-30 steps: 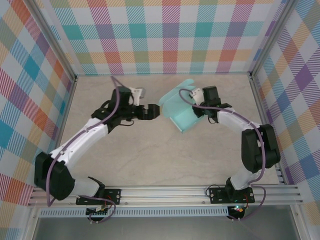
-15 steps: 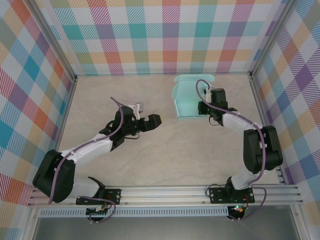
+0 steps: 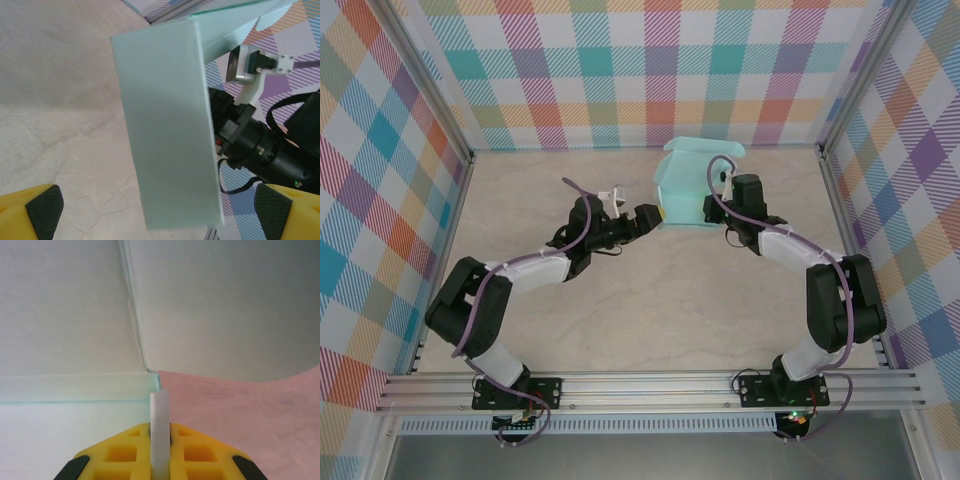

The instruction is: Fold the paper box

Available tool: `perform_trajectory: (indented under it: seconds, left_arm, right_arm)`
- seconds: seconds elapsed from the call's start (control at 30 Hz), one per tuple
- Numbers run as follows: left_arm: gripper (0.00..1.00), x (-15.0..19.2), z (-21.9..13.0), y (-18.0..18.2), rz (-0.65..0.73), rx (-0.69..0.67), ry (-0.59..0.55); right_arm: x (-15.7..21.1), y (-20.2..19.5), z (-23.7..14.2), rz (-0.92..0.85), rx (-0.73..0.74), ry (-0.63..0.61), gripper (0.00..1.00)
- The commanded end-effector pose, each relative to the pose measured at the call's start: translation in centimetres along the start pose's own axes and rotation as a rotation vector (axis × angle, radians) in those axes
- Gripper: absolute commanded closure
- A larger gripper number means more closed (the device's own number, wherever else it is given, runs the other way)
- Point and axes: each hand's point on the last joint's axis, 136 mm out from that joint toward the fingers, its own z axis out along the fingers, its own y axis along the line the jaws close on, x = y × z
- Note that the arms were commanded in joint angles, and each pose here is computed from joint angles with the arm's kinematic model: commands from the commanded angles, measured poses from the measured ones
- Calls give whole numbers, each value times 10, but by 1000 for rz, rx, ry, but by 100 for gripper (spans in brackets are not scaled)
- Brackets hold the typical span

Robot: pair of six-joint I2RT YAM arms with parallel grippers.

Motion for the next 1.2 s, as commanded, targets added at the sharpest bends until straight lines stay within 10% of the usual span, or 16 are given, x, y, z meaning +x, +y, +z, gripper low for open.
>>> perform_trajectory:
  seconds: [0.0,0.43,0.77,1.17]
  left_arm:
    - [6,-12,6,-22,10,91,-25]
    - [58,-13,18,-18,-12,121,-10]
    - [68,-14,9,-12,77,15,-7]
    - [70,-43,-22,-8,105,-7,-44]
  right_arm:
    - [-13,17,-9,5,-54,-51,100]
    - [-11,26,-11,-23,-75,-38,100]
    - [-4,32,-10,-134,-53,-29,73]
    - [-8,32,-69,-77,-448,-13,38]
